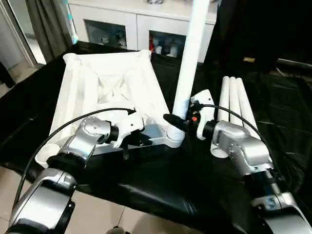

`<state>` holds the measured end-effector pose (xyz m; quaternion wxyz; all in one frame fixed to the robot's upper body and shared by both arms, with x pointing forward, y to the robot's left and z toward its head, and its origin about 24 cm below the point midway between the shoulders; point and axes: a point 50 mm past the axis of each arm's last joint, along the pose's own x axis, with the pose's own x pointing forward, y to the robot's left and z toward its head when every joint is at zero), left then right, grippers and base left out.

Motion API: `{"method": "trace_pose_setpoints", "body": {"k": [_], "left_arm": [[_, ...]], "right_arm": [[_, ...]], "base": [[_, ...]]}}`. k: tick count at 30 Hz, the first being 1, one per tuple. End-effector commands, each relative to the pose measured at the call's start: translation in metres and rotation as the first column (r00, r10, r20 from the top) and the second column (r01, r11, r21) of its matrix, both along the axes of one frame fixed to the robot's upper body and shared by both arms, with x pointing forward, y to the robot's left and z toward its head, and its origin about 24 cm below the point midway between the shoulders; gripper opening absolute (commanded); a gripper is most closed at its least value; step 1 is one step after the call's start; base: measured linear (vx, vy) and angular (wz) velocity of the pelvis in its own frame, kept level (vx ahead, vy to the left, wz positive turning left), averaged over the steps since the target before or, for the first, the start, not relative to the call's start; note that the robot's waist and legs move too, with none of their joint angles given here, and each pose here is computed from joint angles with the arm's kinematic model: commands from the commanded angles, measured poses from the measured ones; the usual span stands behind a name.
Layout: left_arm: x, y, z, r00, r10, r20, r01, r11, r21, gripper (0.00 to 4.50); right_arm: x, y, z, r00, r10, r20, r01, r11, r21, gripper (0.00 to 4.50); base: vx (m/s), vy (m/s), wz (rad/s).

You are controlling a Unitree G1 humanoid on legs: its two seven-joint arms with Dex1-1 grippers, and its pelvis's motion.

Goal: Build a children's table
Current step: Insert table leg to table base

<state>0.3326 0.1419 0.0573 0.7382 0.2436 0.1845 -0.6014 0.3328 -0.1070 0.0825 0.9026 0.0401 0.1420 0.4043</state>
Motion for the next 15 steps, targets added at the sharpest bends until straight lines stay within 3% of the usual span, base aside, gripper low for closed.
{"method": "trace_pose_setpoints", "body": {"k": [1,11,15], "left_arm": [[-0.010,-0.005,-0.010,0.995,-0.078,-0.058,0.080,0.996,0.031,0.00],[-0.009,-0.004,-0.006,0.992,-0.118,-0.047,0.121,0.991,0.060,0.00],[-0.008,-0.003,-0.004,0.993,-0.114,-0.043,0.116,0.991,0.064,0.00]], "right_arm": [[0.004,0.000,0.002,1.000,0.003,0.015,-0.003,1.000,-0.013,1.90],[0.002,-0.001,-0.006,1.000,0.019,-0.023,-0.019,1.000,0.000,1.90],[0.000,-0.006,-0.009,0.999,-0.006,-0.034,0.008,0.998,0.061,1.90]], "base": [[0.000,0.000,0.00],[0.000,0.000,0.00],[0.000,0.000,0.00]]}}
